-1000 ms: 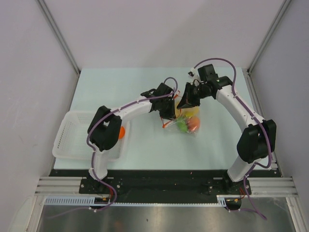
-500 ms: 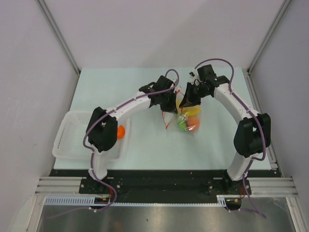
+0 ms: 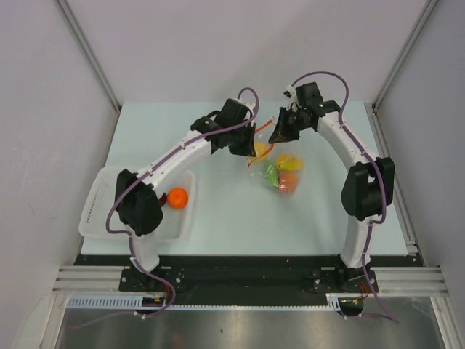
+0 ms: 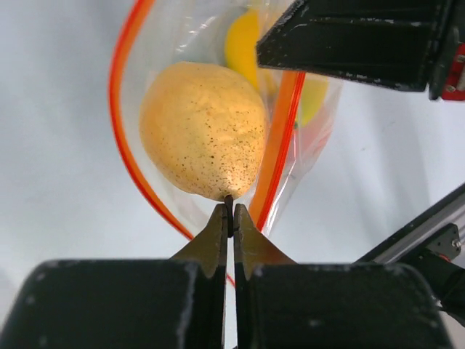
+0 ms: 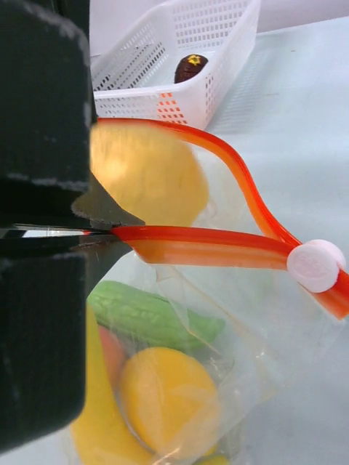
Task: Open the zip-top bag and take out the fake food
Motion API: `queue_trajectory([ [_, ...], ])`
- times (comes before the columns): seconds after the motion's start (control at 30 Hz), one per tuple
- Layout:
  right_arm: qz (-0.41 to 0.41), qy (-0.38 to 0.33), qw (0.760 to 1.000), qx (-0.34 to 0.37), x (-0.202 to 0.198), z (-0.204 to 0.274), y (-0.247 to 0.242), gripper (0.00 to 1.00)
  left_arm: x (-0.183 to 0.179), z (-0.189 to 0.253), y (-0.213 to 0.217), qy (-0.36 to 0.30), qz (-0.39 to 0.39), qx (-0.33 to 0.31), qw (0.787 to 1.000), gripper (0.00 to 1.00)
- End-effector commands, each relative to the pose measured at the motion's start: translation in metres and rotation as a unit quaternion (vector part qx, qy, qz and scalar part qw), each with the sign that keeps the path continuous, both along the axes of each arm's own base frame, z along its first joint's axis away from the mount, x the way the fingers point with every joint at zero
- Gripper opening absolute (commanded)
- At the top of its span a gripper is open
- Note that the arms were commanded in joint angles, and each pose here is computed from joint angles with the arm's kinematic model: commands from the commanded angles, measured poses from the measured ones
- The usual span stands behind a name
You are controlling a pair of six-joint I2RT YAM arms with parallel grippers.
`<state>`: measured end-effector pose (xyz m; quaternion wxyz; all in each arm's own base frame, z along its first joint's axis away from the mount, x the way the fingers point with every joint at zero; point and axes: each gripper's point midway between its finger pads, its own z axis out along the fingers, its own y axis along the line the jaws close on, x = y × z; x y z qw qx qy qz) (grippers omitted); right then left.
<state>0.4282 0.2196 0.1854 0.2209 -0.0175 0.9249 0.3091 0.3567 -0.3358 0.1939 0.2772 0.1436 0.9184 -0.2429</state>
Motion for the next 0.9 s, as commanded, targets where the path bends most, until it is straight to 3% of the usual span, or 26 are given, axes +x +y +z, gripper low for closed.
queue_trajectory([
  [0.0,0.009,-0.047,0.999,-0.003,0.028,0.011,0.005,0.0,0.024,0.069,0.045,-0.088,0.046,0.004,0.995,0.0],
  [0.13,0.013,-0.051,0.999,-0.007,0.038,0.009,0.008,0.0,0.039,0.089,0.084,-0.132,0.113,0.027,0.984,0.0],
  [0.33,0.023,-0.073,0.997,-0.013,0.059,0.01,0.011,0.0,0.033,0.11,0.153,-0.167,0.214,0.043,0.962,0.0],
  [0.6,0.069,-0.106,0.992,0.007,0.08,0.024,0.033,0.0,-0.017,0.056,0.265,-0.099,0.329,0.086,0.935,0.0],
  [0.87,0.095,-0.094,0.99,0.037,0.07,0.023,0.05,0.0,-0.078,-0.025,0.289,0.015,0.371,0.121,0.92,0.0],
])
